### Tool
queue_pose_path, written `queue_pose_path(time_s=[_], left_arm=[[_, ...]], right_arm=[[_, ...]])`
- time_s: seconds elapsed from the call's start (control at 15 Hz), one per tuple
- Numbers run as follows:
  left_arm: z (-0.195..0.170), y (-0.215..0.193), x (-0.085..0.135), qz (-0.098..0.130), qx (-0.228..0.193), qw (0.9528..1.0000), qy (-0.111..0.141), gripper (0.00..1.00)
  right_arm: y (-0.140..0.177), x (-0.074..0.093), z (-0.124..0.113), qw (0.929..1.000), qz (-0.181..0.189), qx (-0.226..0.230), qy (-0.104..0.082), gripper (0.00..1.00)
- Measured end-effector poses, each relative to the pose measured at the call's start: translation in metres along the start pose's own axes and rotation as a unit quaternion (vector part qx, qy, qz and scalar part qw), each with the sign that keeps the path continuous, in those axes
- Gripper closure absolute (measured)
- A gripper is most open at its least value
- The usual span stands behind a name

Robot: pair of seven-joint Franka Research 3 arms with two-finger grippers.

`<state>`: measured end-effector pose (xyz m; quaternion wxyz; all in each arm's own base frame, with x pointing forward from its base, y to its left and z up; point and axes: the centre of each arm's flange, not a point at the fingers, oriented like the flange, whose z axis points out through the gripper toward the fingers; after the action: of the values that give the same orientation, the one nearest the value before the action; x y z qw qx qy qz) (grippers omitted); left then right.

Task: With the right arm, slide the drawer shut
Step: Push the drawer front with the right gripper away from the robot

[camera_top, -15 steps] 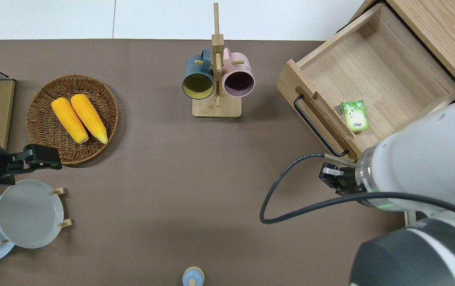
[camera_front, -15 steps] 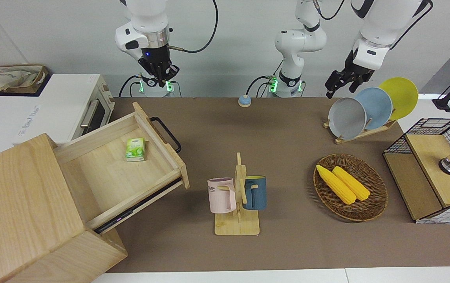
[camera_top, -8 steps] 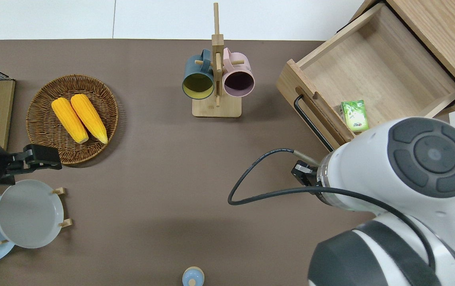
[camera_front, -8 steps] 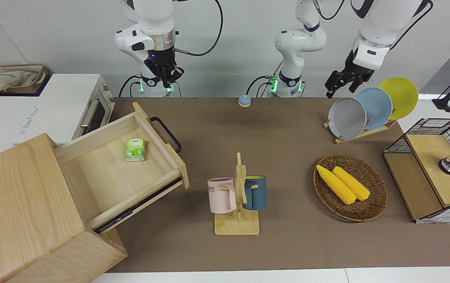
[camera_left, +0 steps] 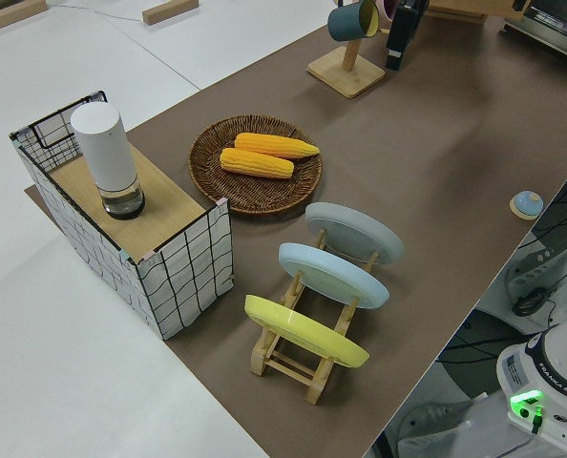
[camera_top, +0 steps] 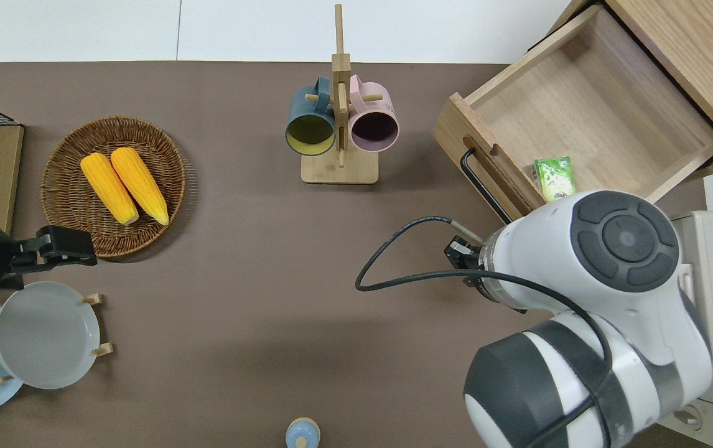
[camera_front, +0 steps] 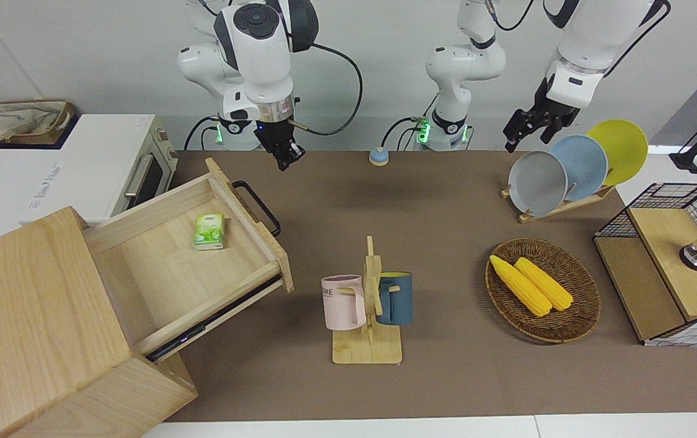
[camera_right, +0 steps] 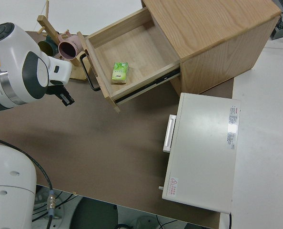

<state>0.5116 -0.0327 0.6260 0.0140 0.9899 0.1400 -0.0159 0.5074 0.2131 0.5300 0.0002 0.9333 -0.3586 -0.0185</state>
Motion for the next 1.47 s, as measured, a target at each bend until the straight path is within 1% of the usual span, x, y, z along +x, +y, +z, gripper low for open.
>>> queue_pose_path(time_s=[0.27, 0.47, 0.73, 0.93, 1.2, 1.47], left_arm=[[0.0, 0.0, 0.0, 0.0, 0.0, 1.0, 0.0, 0.0], [0.0, 0.0, 0.0, 0.0, 0.0, 1.0, 0.0, 0.0], [0.0, 0.0, 0.0, 0.0, 0.0, 1.0, 0.0, 0.0], [0.0, 0.0, 0.0, 0.0, 0.0, 1.0, 0.0, 0.0], [0.0, 0.0, 0.0, 0.0, 0.0, 1.0, 0.0, 0.0], [0.0, 0.0, 0.0, 0.0, 0.0, 1.0, 0.0, 0.0]], right_arm=[[-0.001, 0.018, 0.013, 0.9995, 0.027, 0.014, 0.005, 0.99], [-0.01, 0.025, 0.03, 0.9988, 0.043, 0.021, 0.005, 0.99], [-0.02, 0.032, 0.052, 0.9986, 0.049, 0.02, 0.002, 0.99], [-0.025, 0.042, 0.055, 0.9977, 0.056, 0.037, 0.009, 0.99], [-0.025, 0.056, 0.052, 0.9968, 0.066, 0.044, 0.013, 0.99], [-0.023, 0.076, 0.054, 0.9955, 0.082, 0.045, 0.015, 0.99]])
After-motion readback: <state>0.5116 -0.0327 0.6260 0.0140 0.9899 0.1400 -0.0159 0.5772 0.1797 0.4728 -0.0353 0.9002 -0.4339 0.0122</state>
